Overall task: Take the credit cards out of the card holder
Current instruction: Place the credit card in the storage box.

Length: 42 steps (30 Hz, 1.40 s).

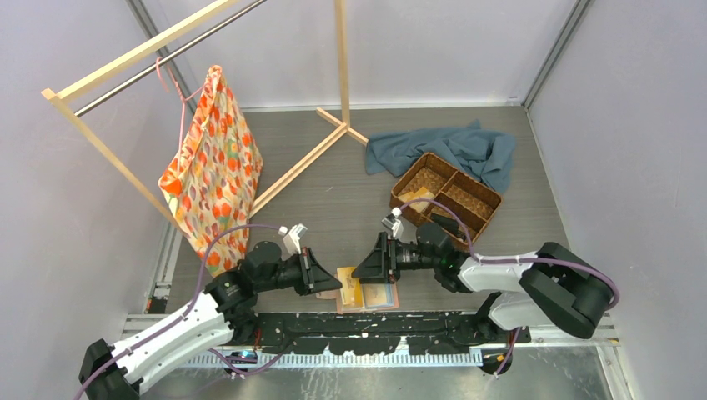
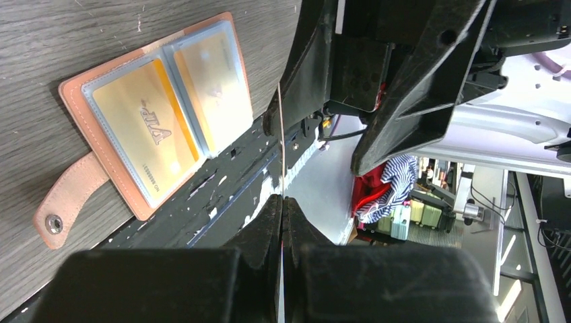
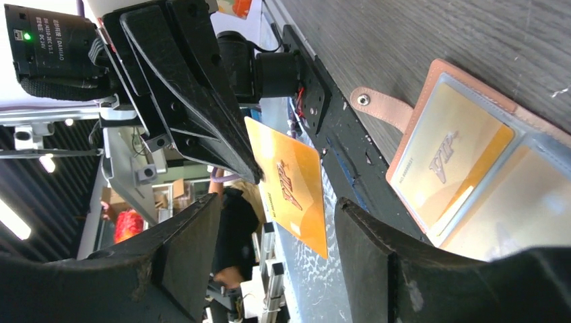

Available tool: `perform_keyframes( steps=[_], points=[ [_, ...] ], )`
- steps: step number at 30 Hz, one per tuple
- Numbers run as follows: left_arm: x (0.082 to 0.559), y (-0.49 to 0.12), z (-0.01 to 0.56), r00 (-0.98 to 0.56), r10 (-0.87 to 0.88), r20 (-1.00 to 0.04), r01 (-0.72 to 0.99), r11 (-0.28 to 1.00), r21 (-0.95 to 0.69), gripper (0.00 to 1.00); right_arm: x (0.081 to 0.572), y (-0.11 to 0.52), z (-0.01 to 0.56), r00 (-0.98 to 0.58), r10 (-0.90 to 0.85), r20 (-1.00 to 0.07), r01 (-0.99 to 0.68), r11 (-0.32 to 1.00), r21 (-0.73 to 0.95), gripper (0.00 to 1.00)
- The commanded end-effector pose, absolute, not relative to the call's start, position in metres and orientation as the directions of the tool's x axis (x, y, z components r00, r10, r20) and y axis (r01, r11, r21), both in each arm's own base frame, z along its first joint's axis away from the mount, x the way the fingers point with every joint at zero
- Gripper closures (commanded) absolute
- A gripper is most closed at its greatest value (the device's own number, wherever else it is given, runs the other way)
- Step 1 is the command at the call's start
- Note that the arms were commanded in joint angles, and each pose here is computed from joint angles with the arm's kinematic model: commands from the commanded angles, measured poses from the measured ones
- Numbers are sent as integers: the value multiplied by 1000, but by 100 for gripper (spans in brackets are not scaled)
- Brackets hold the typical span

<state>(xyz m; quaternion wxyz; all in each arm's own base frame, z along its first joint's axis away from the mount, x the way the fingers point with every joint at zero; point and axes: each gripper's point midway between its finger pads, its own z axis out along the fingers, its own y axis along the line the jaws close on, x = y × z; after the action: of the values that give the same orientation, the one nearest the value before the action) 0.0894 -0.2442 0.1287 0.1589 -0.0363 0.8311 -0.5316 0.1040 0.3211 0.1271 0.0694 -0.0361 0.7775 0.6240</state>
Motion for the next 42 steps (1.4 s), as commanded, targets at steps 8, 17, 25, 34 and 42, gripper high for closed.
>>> perform_keyframes(
  steps=[8,17,25,34,42],
  points=[
    [95,-251,156,-939,-245,-243,147,352,-924,99,92,331,152,-987,-44,-156,-159,63,985,57],
    [96,-250,153,-938,-253,-236,137,356,-924,99,89,332,155,-983,-73,-171,-175,63,983,95],
    [100,-238,145,-930,-244,-274,127,487,-864,75,136,298,148,-951,4,-308,-278,419,864,99],
    [113,-228,145,-902,-259,-346,146,570,-808,70,263,201,184,-850,327,-413,-107,661,743,99],
    [114,-230,149,-901,-253,-353,156,568,-808,70,354,146,177,-733,471,-491,92,784,614,99]
  ],
)
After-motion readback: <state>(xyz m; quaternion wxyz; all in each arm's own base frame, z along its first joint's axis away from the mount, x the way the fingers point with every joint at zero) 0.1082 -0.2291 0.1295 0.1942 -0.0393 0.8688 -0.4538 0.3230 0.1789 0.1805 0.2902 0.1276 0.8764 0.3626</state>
